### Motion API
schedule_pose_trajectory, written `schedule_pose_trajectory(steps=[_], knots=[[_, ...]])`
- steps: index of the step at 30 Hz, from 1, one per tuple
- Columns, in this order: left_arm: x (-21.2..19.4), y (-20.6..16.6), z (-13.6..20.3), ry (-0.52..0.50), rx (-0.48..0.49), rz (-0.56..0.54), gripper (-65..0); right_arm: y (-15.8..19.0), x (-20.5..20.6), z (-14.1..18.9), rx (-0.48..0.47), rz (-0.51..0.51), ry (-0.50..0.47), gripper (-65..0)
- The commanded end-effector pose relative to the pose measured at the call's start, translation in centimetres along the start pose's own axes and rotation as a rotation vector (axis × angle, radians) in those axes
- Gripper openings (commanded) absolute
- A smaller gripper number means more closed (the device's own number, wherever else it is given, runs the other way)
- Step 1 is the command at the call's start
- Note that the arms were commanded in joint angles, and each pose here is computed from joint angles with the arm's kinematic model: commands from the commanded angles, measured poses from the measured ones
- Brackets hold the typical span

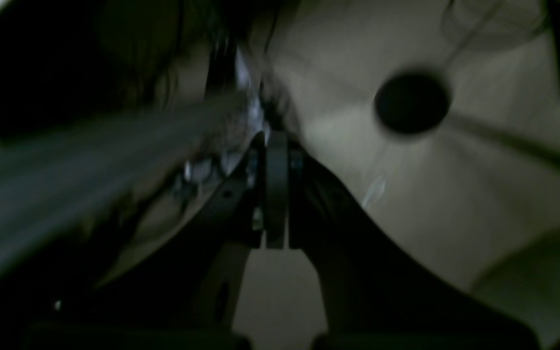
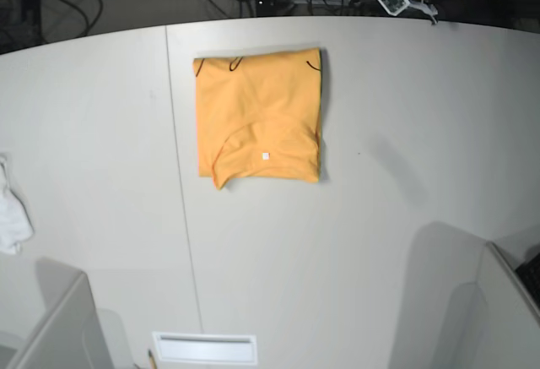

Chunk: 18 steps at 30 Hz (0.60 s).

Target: Fold the T-shirt properly

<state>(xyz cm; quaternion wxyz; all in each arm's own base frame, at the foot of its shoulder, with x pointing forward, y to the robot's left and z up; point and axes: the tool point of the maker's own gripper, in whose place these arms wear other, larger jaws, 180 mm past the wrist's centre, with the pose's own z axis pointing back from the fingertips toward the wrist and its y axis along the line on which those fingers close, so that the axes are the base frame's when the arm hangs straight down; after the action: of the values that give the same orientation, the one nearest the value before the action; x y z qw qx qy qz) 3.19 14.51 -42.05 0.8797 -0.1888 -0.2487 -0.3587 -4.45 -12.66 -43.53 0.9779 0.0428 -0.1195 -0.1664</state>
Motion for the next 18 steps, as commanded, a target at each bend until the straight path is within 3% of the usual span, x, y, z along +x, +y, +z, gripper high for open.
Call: schedule_pose_trajectory(steps=[1, 6, 9, 11, 15, 18], knots=[[-1.4, -1.6, -0.1, 0.017, -0.045, 0.045, -65.0, 0.6, -1.2, -0.3, 0.022, 0.018, 0.049, -65.0], [-9.6, -5.9, -2.4, 0.130, -0.133, 0.265, -65.0, 2.4, -6.2, -4.5, 0.106, 0.213, 0.249, -65.0], [-14.4, -6.9, -3.8, 0.162, -0.055, 0.390, -65.0, 2.9, -9.2, -6.8, 0.136, 0.347, 0.337, -65.0], [-16.9, -7.4, -4.8, 0.161, 0.045, 0.448, -65.0, 3.0, -11.1, -7.8, 0.158, 0.448, 0.372, -65.0], [-20.4, -9.4, -6.6, 0.182, 0.159, 0.492, -65.0, 3.5, -13.2, -9.3, 0.224, 0.637, 0.353, -65.0], [-21.7, -10.5, -8.4, 0.205, 0.210, 0.513, -65.0, 1.8, -14.5, -11.4, 0.210, 0.768, 0.365, -65.0]])
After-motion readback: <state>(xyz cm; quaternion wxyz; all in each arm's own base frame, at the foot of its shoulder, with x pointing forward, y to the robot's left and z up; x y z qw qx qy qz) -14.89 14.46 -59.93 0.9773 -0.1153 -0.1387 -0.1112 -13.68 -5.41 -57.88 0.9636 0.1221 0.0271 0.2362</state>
